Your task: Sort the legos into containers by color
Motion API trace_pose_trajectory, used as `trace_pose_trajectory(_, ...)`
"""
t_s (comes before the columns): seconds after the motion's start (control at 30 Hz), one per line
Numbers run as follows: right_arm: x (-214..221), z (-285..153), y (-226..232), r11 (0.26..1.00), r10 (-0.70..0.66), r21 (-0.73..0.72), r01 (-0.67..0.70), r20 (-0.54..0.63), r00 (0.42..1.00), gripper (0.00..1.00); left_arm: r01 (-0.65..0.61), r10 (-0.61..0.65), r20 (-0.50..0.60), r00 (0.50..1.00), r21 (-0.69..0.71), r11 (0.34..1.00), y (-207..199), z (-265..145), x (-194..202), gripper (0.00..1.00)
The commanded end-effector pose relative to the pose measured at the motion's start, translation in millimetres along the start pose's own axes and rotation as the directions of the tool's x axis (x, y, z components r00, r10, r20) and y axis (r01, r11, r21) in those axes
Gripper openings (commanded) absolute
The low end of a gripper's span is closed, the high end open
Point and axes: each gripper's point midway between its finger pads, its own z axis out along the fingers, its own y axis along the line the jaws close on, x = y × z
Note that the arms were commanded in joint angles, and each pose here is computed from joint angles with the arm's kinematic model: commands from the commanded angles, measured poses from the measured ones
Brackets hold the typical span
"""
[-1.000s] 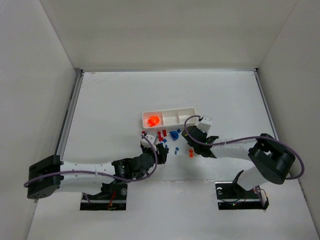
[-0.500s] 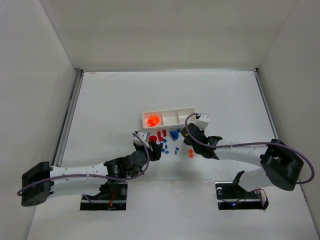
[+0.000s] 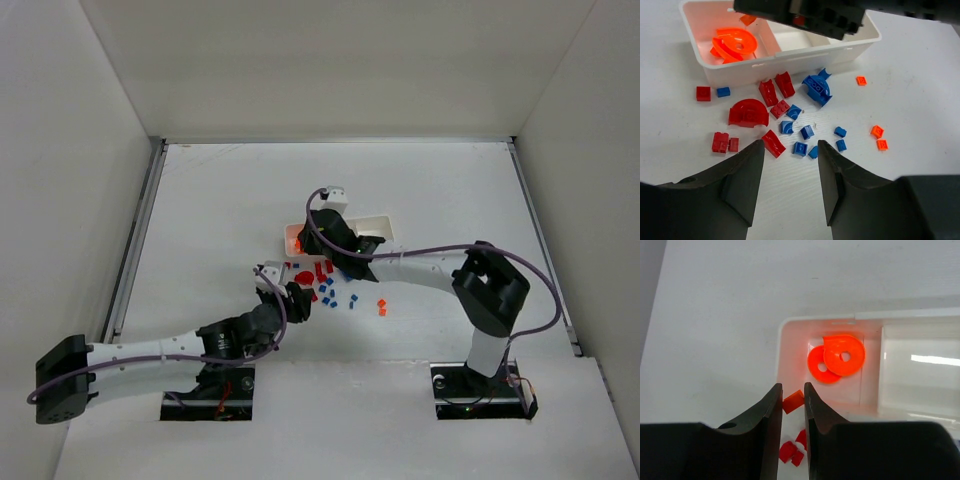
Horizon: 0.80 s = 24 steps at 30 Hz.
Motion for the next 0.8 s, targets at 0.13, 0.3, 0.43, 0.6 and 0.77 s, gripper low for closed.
trace_pose_trajectory(0.13, -32.6, 2.6, 19.2, 0.999, 0.028, -0.042, -0.025, 0.080, 0.996, 0.40, 0.001, -0.001, -0.006, 1.000, 0.025, 1.000, -12.8, -0.3, 3.2, 0.43)
trace_pose_trajectory(0.3, -40.0, -11.8, 0.5, 0.999, 0.035, -0.011, -0.034, 0.112, 0.993, 0.40, -0.007, 0.008, -0.008, 1.000, 0.045, 0.999, -24.6, 2.6, 3.7, 0.43)
trace_pose_trajectory(0.43, -48.7, -32.3, -18.4, 0.999, 0.048, 0.002, -0.049, 0.150, 0.988, 0.40, 0.030, -0.031, 0.018, 0.999, 0.040, 0.999, -27.7, 5.9, -13.6, 0.43)
trace_pose_trajectory(0.6, -53.8, -77.3, -86.4, 0.992, 0.078, 0.078, -0.098, 0.231, 0.970, 0.31, -0.007, 0.012, -0.085, 0.996, 0.067, 0.998, -66.2, 22.4, -14.3, 0.43)
trace_pose_trajectory(0.77, -42.5, -127.0, -178.3, 0.963, 0.151, 0.170, -0.211, 0.308, 0.939, 0.20, -0.148, 0.167, -0.240, 0.956, 0.098, 0.984, -112.9, 42.4, 48.3, 0.42)
